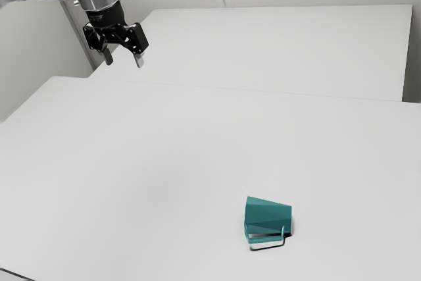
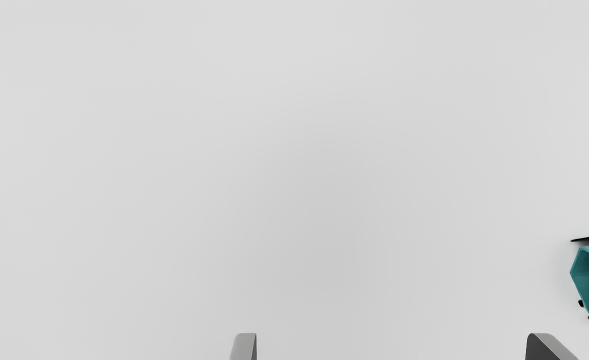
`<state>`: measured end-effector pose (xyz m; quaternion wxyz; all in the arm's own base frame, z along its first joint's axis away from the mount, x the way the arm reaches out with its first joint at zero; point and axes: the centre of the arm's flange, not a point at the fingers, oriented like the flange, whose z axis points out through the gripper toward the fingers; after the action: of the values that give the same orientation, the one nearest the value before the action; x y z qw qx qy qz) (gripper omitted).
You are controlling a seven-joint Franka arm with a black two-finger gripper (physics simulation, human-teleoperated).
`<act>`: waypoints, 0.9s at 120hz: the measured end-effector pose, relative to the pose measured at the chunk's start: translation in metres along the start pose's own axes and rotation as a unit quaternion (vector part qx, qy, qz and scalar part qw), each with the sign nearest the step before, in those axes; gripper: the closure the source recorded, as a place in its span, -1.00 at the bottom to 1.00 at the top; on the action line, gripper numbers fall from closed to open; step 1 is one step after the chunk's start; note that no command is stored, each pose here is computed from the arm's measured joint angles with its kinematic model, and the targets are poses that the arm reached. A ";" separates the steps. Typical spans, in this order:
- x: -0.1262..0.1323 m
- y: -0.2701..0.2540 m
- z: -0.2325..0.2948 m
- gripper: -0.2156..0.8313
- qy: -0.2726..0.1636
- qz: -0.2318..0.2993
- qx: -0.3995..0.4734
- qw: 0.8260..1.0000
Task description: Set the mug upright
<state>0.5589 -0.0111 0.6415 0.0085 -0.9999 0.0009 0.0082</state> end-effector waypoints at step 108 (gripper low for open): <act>-0.009 0.043 0.153 -0.55 -0.005 -0.001 -0.264 0.965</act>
<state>0.5474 -0.0518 0.4881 -0.2557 -0.9667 -0.0019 0.0127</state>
